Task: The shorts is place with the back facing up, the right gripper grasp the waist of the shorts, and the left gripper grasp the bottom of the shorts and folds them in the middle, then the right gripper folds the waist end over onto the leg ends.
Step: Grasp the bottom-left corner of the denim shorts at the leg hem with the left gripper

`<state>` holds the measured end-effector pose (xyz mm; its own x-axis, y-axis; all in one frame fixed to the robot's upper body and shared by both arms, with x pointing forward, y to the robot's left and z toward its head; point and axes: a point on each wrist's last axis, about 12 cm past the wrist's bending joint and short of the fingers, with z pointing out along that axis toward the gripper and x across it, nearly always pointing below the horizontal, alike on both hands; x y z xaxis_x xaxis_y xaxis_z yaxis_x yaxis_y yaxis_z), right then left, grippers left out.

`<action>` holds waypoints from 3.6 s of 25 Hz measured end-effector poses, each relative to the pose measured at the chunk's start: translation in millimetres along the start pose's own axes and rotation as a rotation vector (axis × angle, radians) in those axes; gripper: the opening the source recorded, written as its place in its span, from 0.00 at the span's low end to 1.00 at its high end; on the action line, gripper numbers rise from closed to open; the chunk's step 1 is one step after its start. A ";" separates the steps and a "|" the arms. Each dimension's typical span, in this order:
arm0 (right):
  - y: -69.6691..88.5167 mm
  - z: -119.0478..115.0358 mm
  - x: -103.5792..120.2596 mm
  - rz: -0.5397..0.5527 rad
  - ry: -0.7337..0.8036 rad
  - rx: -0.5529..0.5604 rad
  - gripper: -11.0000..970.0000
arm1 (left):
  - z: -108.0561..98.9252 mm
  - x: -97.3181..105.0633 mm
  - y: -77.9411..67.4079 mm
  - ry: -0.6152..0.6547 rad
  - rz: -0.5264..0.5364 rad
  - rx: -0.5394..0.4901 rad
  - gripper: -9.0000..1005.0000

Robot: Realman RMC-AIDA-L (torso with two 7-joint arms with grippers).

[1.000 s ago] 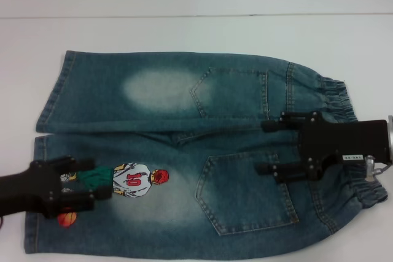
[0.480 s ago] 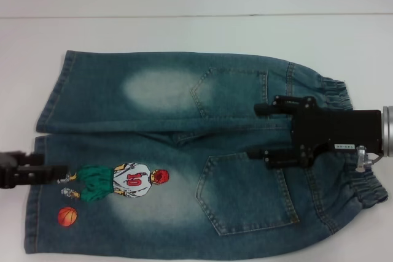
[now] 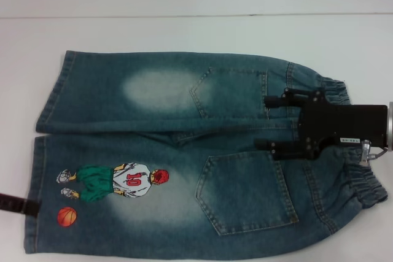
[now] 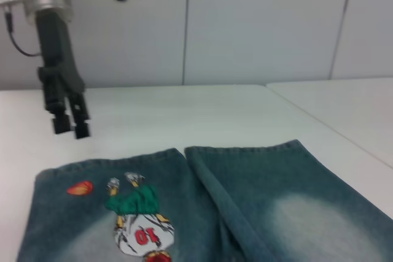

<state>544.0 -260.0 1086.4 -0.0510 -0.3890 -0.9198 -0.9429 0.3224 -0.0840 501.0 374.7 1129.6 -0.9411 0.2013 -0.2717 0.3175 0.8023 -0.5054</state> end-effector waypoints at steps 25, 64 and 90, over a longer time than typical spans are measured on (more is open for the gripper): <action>-4.5 -1.4 0.9 -0.028 0.016 0.030 0.91 | 27.8 8.3 -1.1 0.166 -0.026 -0.019 0.80; -3.9 -1.7 0.6 -0.026 0.009 0.029 0.91 | 36.9 -0.4 -8.9 0.224 0.017 -0.031 0.80; -2.3 -1.7 1.1 -0.022 0.005 0.023 0.91 | 42.7 -12.7 -15.3 0.201 0.065 -0.048 0.80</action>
<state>545.5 -262.7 1086.2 -0.0323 -0.4004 -0.9158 -0.9359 0.3337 -0.1128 513.1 335.9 1105.8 -0.9244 0.3580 -0.1314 0.3774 0.8088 -0.4511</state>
